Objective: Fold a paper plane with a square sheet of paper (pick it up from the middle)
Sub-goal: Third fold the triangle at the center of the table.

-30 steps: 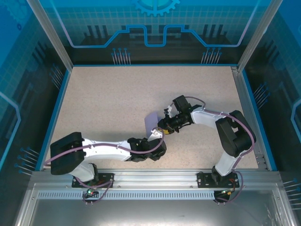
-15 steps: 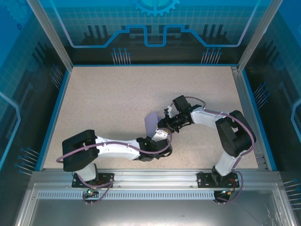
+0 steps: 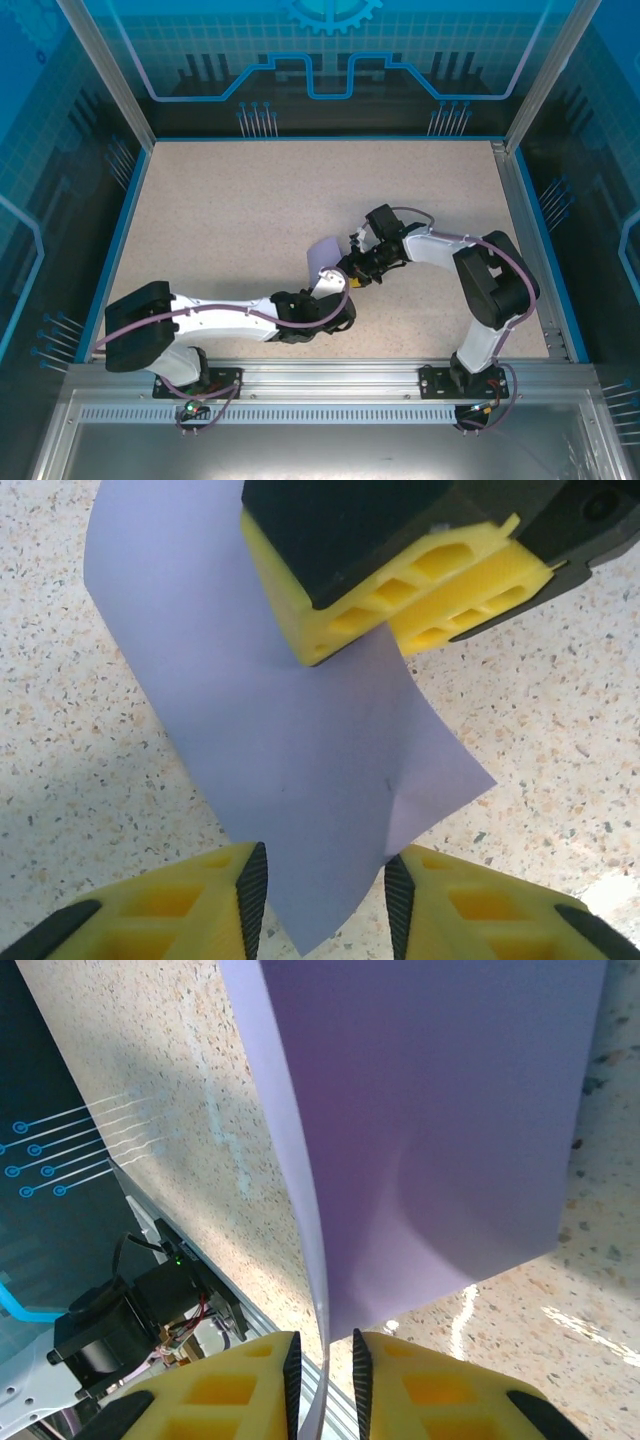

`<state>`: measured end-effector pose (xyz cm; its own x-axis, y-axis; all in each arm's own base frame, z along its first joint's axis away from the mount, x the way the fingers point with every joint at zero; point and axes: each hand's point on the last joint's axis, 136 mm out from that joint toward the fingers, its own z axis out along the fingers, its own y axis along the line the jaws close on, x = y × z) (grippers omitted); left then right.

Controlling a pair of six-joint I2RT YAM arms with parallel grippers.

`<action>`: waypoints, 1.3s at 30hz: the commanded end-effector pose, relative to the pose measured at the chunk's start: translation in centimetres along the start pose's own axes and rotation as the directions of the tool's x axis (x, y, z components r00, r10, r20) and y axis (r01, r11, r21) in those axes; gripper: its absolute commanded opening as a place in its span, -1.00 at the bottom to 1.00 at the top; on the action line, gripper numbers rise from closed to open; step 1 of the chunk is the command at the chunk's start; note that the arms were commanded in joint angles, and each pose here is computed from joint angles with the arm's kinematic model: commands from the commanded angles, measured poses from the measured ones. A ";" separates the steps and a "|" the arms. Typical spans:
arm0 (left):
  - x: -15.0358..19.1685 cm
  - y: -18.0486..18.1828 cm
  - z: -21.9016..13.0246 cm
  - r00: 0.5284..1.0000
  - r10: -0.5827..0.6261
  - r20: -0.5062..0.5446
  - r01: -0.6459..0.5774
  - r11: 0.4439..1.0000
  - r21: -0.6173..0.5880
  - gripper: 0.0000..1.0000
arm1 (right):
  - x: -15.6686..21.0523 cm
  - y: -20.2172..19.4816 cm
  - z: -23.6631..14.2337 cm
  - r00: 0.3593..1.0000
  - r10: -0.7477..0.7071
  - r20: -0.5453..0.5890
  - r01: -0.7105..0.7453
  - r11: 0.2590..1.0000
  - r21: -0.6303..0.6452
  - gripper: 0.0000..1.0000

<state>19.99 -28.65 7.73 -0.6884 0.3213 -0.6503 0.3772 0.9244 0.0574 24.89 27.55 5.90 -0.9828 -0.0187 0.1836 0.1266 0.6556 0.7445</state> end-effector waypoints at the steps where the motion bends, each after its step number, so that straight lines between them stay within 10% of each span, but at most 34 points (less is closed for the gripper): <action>1: 0.0 0.2 -0.2 1.000 -0.018 0.018 0.018 1.000 0.002 -0.30 | -0.1 0.4 0.1 1.000 -0.015 -0.010 0.015 1.000 0.007 -0.54; 15: -0.2 -1.4 -0.7 0.996 -0.089 -0.026 0.093 0.966 0.241 -0.67 | -0.2 -0.2 0.1 1.000 -0.012 -0.011 0.012 0.999 0.034 -0.56; 39: -2.2 0.0 -0.7 0.983 -0.185 0.020 0.175 0.956 0.236 -0.39 | 0.0 -0.3 0.3 1.000 -0.009 -0.017 0.009 1.000 0.023 -0.57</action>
<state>20.21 -29.33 8.26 -0.7488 0.1981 -0.6324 0.4142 0.8849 -0.2132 25.21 27.44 5.77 -0.9855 -0.0225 0.1683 0.1099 0.6707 0.7335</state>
